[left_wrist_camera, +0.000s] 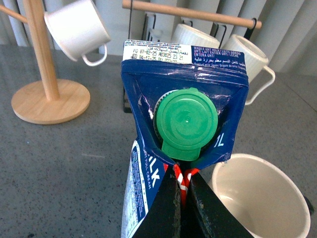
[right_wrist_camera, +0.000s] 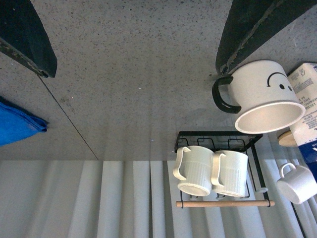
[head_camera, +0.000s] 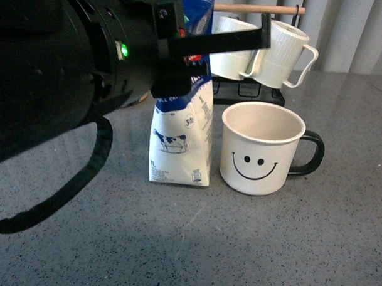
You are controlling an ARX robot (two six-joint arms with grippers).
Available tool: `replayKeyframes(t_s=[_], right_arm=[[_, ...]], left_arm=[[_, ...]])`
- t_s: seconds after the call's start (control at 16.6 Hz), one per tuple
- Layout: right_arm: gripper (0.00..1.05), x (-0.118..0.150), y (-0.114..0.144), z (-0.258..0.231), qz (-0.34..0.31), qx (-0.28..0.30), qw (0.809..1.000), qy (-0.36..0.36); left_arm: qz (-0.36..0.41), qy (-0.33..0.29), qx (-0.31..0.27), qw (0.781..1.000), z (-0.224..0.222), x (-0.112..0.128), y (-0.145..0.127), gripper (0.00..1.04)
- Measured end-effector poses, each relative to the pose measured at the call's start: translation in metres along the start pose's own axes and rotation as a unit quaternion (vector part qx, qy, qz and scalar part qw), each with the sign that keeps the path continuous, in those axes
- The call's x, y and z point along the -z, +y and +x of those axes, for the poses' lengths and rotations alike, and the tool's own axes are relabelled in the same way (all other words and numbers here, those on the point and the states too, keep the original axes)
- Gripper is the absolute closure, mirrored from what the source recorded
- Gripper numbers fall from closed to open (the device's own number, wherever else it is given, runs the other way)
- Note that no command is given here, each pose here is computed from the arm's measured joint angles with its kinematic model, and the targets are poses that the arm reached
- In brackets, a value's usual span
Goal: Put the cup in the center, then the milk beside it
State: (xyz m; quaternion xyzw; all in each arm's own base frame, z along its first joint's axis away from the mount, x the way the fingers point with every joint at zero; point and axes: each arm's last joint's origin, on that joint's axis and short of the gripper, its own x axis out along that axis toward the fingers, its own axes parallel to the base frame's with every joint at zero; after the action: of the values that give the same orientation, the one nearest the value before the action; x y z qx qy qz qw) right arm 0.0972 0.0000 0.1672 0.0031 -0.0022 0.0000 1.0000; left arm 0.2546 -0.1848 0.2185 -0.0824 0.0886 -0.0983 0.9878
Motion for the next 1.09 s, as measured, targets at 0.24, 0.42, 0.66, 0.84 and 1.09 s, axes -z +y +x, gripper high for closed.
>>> replayKeyframes(t_s=[0.24, 0.42, 0.66, 0.84, 1.09], right_arm=[[0.07, 0.0, 0.0, 0.0, 0.0, 0.0, 1.0, 0.0], [0.07, 0.0, 0.0, 0.0, 0.0, 0.0, 1.0, 0.0], [0.07, 0.0, 0.0, 0.0, 0.0, 0.0, 1.0, 0.0], [0.07, 0.0, 0.0, 0.0, 0.0, 0.0, 1.0, 0.0], [0.07, 0.0, 0.0, 0.0, 0.0, 0.0, 1.0, 0.0]], left_arm=[[-0.007, 0.005, 0.006, 1.0, 0.0, 0.004, -0.002, 1.03], [-0.009, 0.004, 0.003, 1.0, 0.0, 0.005, -0.003, 0.94], [-0.015, 0.005, 0.008, 1.0, -0.002, 0.003, -0.004, 0.48], [-0.021, 0.006, 0.011, 1.0, -0.008, 0.0, -0.003, 0.16], [-0.031, -0.007, 0.024, 0.999, -0.018, -0.011, -0.005, 0.07]])
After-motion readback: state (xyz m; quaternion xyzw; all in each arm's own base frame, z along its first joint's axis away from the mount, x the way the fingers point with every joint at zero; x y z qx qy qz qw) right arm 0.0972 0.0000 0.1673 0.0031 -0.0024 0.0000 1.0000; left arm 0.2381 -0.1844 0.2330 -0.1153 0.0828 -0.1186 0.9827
